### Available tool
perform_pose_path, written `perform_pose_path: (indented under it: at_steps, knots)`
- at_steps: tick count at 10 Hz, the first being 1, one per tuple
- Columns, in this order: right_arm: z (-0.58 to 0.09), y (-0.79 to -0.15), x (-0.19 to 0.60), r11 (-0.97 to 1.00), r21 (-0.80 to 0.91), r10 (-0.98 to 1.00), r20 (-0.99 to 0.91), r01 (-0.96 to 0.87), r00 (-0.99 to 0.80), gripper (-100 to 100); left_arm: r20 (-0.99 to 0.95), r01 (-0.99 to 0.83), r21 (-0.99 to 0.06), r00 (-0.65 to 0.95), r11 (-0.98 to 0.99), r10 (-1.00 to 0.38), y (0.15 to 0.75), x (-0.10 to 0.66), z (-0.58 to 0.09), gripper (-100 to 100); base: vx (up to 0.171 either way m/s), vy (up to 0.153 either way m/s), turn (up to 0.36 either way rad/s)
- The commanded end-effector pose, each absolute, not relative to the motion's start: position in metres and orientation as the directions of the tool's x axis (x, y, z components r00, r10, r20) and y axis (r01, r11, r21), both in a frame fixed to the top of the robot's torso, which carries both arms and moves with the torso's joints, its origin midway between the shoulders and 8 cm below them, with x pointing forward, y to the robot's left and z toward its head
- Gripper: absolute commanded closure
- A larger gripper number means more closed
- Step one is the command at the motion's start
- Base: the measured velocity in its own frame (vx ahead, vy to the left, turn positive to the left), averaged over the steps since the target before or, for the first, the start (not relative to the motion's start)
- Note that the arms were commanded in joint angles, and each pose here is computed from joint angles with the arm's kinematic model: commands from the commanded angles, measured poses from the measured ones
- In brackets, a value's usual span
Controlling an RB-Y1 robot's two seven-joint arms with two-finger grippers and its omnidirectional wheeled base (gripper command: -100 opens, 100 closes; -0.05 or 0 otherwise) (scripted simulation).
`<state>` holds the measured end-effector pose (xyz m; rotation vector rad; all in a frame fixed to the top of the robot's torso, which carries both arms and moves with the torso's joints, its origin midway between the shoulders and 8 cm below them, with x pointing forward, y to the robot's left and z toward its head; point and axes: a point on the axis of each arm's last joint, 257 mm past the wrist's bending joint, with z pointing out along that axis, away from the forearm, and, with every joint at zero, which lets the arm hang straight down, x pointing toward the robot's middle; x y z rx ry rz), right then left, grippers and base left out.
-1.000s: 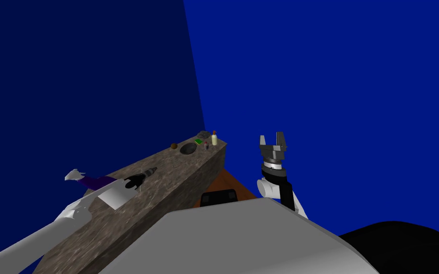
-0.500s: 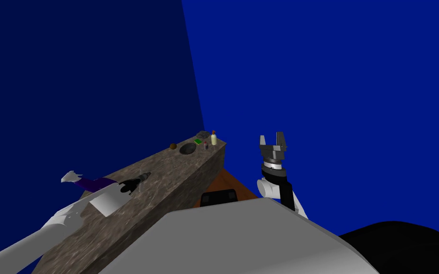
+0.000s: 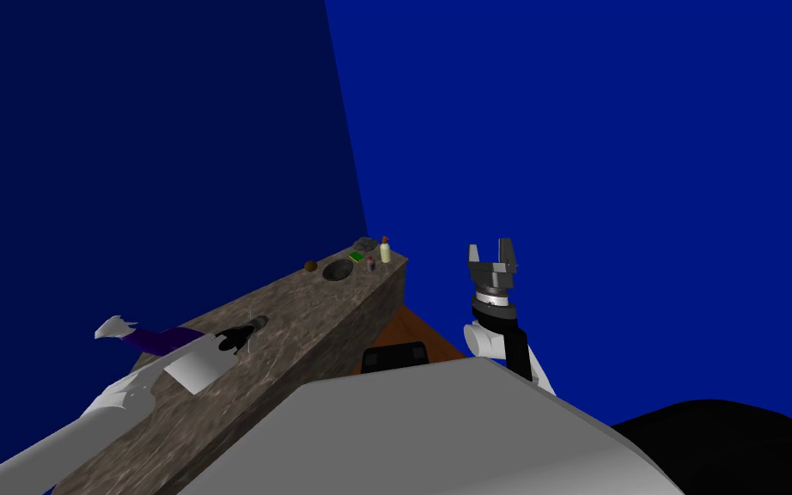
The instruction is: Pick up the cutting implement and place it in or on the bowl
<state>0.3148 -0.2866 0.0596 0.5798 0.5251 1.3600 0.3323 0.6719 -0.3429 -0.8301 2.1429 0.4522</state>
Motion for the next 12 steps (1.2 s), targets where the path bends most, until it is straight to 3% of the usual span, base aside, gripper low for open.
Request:
perform_pose_path:
  at_steps: [1, 4, 5, 6, 8, 9, 10, 12]
  knots:
    - [0.060, -0.287, 0.315, 0.114, 0.659, 0.990, -0.015, -0.743, 0.138, 0, -0.772, -0.689, 0.046, -0.484, 0.724, -0.412, 0.672, 0.332, -0.343, 100, -0.002, 0.000, 0.017]
    - [0.060, -0.287, 0.315, 0.114, 0.659, 0.990, -0.015, -0.743, 0.138, 0, -0.773, -0.693, 0.043, -0.480, 0.720, -0.415, 0.673, 0.332, -0.342, 100, 0.000, 0.000, 0.000]
    - [0.060, -0.287, 0.315, 0.114, 0.659, 0.990, -0.015, -0.743, 0.138, 0, -0.773, -0.692, 0.043, -0.480, 0.720, -0.415, 0.673, 0.332, -0.342, 0, 0.000, 0.000, 0.000]
    - [0.060, -0.287, 0.315, 0.114, 0.659, 0.990, -0.015, -0.743, 0.138, 0, -0.774, -0.683, 0.043, -0.485, 0.729, -0.408, 0.669, 0.337, -0.334, 100, -0.006, -0.010, 0.073]
    - [0.060, -0.287, 0.315, 0.114, 0.659, 0.990, -0.015, -0.743, 0.138, 0, -0.774, -0.682, 0.043, -0.485, 0.731, -0.407, 0.669, 0.337, -0.333, 100, -0.013, -0.018, 0.033]
    - [0.060, -0.287, 0.315, 0.114, 0.659, 0.990, -0.015, -0.743, 0.138, 0, -0.774, -0.682, 0.043, -0.485, 0.731, -0.407, 0.669, 0.337, -0.333, 0, 0.000, 0.000, 0.000]
    - [0.060, -0.287, 0.315, 0.114, 0.659, 0.990, -0.015, -0.743, 0.138, 0, -0.789, -0.693, 0.047, -0.468, 0.719, -0.399, 0.679, 0.347, -0.321, 100, -0.019, -0.049, -0.042]
    - [0.060, -0.287, 0.315, 0.113, 0.659, 0.990, -0.015, -0.743, 0.138, 0, -0.810, -0.715, 0.049, -0.437, 0.697, -0.391, 0.695, 0.360, -0.302, 100, -0.024, -0.075, -0.064]
